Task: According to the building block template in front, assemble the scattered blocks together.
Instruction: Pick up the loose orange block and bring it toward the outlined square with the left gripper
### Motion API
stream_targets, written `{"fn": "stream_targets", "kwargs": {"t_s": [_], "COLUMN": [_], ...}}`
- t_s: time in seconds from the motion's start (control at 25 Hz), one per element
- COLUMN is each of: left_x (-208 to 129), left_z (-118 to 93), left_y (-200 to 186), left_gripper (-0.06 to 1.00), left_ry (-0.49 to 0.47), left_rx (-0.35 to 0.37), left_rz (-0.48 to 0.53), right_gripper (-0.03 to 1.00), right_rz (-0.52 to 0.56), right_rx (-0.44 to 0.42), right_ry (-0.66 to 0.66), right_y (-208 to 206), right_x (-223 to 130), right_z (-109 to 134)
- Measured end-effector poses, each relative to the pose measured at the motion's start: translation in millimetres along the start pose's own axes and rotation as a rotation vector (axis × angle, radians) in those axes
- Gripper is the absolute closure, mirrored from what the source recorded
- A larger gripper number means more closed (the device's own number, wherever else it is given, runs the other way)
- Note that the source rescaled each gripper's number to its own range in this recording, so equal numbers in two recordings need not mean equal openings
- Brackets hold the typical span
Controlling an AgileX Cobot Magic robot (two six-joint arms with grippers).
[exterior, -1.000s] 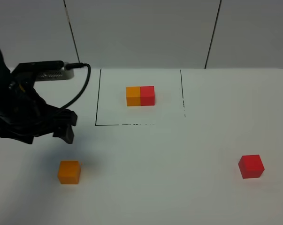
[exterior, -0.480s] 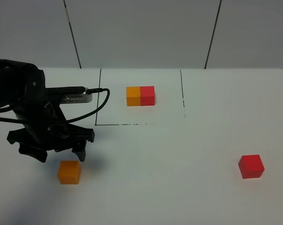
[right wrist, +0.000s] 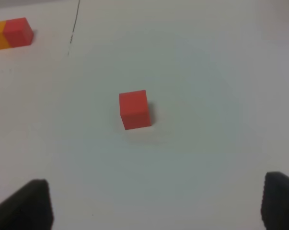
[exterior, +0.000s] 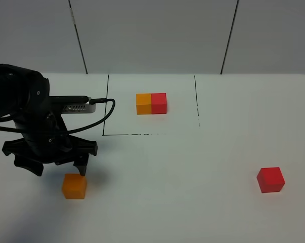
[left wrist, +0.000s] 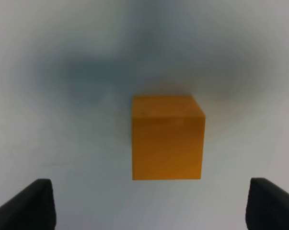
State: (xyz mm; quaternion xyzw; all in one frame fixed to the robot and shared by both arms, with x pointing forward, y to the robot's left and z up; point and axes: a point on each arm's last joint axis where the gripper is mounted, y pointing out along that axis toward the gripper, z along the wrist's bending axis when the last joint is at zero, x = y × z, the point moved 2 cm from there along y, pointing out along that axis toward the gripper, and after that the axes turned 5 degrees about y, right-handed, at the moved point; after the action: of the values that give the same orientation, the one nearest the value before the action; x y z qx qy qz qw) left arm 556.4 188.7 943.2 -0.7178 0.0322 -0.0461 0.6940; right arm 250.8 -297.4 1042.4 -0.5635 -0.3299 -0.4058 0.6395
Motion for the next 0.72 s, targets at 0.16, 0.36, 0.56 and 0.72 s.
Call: {"fn": "stream_targets", "kwargs": {"t_s": [0.16, 0.36, 0.56, 0.72], "left_x": [0.3, 1.9, 5.3, 6.7], "left_z": [-1.4, -4.1, -6.0, -8.1], "left_y": [10.1, 23.6, 33.6, 41.5], "left_gripper": [0.25, 0.25, 0.25, 0.26], "left_ry": [-0.007, -0.024, -0.035, -0.031], "left_rx": [0.005, -0.010, -0.022, -0.020], "left_rz": [0.020, 0.036, 0.036, 0.042], "right_gripper": [0.23, 0.23, 0.23, 0.23], "right_rz": [0.000, 0.000, 0.000, 0.000], "right_rx": [0.000, 0.000, 0.000, 0.000], "right_ry": [0.000, 0.000, 0.000, 0.000], "right_y": [0.0, 0.0, 0.0, 0.0], "right_x": [0.0, 0.0, 0.0, 0.0], "right_z": [0.0, 0.0, 0.0, 0.0]}}
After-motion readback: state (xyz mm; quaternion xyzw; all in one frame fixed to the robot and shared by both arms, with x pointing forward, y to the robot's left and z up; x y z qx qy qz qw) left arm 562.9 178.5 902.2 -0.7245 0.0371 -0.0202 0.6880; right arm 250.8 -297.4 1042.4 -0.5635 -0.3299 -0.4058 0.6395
